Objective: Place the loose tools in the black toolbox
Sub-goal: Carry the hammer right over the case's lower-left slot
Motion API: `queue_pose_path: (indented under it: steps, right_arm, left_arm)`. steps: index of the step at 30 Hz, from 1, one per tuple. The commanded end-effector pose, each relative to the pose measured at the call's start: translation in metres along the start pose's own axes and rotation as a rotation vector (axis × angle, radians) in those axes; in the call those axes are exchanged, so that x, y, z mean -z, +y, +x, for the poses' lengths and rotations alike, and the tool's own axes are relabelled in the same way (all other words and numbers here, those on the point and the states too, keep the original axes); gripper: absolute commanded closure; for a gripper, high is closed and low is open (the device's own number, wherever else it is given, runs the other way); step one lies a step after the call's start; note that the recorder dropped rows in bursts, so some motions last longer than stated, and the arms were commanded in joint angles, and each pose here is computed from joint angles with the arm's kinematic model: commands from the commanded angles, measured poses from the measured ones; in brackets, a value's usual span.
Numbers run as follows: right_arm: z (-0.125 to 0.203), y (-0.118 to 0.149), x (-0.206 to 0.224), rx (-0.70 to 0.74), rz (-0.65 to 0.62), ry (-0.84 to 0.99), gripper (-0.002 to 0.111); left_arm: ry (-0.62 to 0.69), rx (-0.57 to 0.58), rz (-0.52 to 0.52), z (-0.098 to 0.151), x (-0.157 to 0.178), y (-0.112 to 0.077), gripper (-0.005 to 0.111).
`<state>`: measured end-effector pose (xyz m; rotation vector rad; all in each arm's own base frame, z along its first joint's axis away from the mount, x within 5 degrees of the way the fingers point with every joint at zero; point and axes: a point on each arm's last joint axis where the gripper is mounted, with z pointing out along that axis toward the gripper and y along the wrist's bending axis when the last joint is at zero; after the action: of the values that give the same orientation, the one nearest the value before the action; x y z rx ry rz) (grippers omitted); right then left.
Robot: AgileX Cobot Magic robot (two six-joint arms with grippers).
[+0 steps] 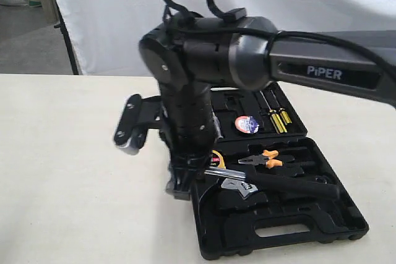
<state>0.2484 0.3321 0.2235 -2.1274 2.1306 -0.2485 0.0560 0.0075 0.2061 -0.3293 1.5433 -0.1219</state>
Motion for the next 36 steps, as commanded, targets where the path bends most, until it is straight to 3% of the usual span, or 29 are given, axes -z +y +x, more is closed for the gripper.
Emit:
queue_pose_path:
  steps: [1, 5, 8, 18, 36]
  right_arm:
    - [0.041, -0.027, -0.016, -0.076, -0.03, 0.074, 0.109]
    - [0.066, -0.037, -0.032, -0.077, -0.073, 0.125, 0.109]
    - [0.071, -0.032, -0.04, 0.017, -0.107, 0.142, 0.109]
    - [0.056, -0.012, -0.052, 0.205, -0.17, 0.019, 0.109]
    - [0.047, -0.013, -0.061, 0.21, -0.138, -0.026, 0.109]
  left_arm:
    - [-0.02, 0.0, -0.021, -0.002, 0.0, 0.001, 0.106]
    - [-0.02, 0.0, -0.021, -0.002, 0.0, 0.001, 0.106]
    - [-0.02, 0.0, -0.021, -0.002, 0.0, 0.001, 0.106]
    - [-0.02, 0.0, -0.021, -0.002, 0.0, 0.001, 0.106]
    - [-0.02, 0.0, -0.021, -0.002, 0.0, 0.001, 0.106]
